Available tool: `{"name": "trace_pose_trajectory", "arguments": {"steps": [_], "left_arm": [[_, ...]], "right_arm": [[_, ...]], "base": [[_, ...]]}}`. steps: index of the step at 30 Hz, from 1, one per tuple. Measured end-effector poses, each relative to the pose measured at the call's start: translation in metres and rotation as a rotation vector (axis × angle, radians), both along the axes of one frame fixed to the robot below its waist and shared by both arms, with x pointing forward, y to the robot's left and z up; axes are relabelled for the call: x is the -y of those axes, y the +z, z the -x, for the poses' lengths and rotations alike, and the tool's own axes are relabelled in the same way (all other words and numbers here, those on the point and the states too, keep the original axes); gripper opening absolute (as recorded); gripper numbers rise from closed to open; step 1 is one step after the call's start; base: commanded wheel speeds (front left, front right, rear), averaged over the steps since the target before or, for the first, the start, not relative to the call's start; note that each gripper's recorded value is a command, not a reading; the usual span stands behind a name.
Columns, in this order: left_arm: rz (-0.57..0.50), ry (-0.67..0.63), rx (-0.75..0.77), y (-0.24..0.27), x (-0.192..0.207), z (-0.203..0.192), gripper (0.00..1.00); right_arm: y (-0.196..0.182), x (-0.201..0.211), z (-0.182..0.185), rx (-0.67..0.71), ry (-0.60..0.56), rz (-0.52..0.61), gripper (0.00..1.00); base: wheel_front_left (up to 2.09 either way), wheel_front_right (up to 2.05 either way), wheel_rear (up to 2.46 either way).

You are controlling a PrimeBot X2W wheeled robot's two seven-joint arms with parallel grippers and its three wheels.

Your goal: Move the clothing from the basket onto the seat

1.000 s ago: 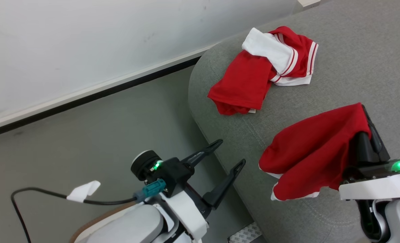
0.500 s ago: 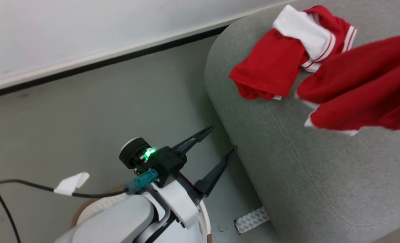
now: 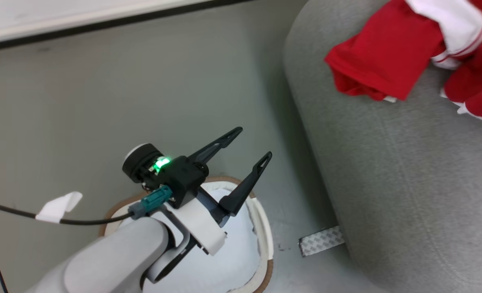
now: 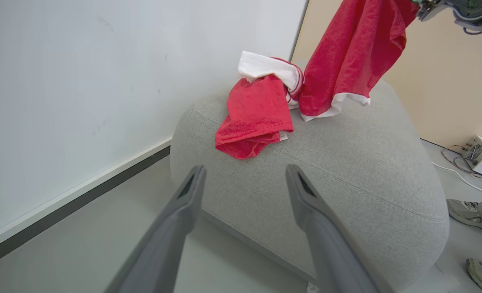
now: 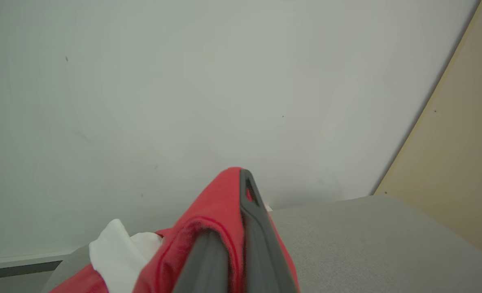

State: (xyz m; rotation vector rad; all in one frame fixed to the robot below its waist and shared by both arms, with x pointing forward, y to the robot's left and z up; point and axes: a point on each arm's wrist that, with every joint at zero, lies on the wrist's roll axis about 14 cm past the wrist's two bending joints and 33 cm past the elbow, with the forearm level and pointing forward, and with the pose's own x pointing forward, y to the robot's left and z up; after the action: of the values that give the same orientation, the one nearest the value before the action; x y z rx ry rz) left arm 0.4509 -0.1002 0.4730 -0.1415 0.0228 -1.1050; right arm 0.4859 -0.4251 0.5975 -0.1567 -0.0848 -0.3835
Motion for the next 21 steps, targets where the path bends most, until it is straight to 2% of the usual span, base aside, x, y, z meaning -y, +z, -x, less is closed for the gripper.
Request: {"name": "trace_pose_trajectory", "arguments": {"steps": [7, 12, 15, 16, 17, 18, 19, 21], "left_arm": [[-0.024, 0.052, -0.034, -0.021, -0.019, -0.012, 1.0], [-0.036, 0.07, -0.045, -0.027, -0.027, -0.016, 1.0], [-0.042, 0.083, -0.044, -0.028, -0.031, -0.017, 1.0], [-0.043, 0.087, -0.041, -0.028, -0.032, -0.018, 1.0], [-0.044, 0.089, -0.04, -0.027, -0.032, -0.018, 1.0], [-0.043, 0.091, -0.038, -0.025, -0.032, -0.018, 1.0], [-0.041, 0.094, -0.034, -0.024, -0.033, -0.018, 1.0], [-0.045, 0.1, -0.032, -0.022, -0.033, -0.017, 1.0]], "right_arm": [[-0.095, -0.004, -0.025, -0.324, 0.008, -0.017, 0.0], [-0.161, -0.005, -0.015, -0.556, -0.009, -0.074, 0.0], [-0.179, -0.007, -0.009, -0.629, -0.014, -0.097, 0.0], [-0.182, -0.006, -0.006, -0.64, -0.017, -0.1, 0.28], [-0.183, -0.005, -0.004, -0.649, -0.02, -0.101, 0.45], [-0.183, -0.004, -0.002, -0.653, -0.021, -0.104, 0.78], [-0.182, -0.004, -0.001, -0.65, -0.022, -0.105, 1.0], [-0.18, -0.003, 0.002, -0.652, -0.027, -0.116, 1.0]], "base": [[0.0, 0.0, 0.0], [0.0, 0.0, 0.0], [0.0, 0.0, 0.0], [0.0, 0.0, 0.0], [0.0, 0.0, 0.0], [0.0, 0.0, 0.0], [0.0, 0.0, 0.0], [0.0, 0.0, 0.0]]}}
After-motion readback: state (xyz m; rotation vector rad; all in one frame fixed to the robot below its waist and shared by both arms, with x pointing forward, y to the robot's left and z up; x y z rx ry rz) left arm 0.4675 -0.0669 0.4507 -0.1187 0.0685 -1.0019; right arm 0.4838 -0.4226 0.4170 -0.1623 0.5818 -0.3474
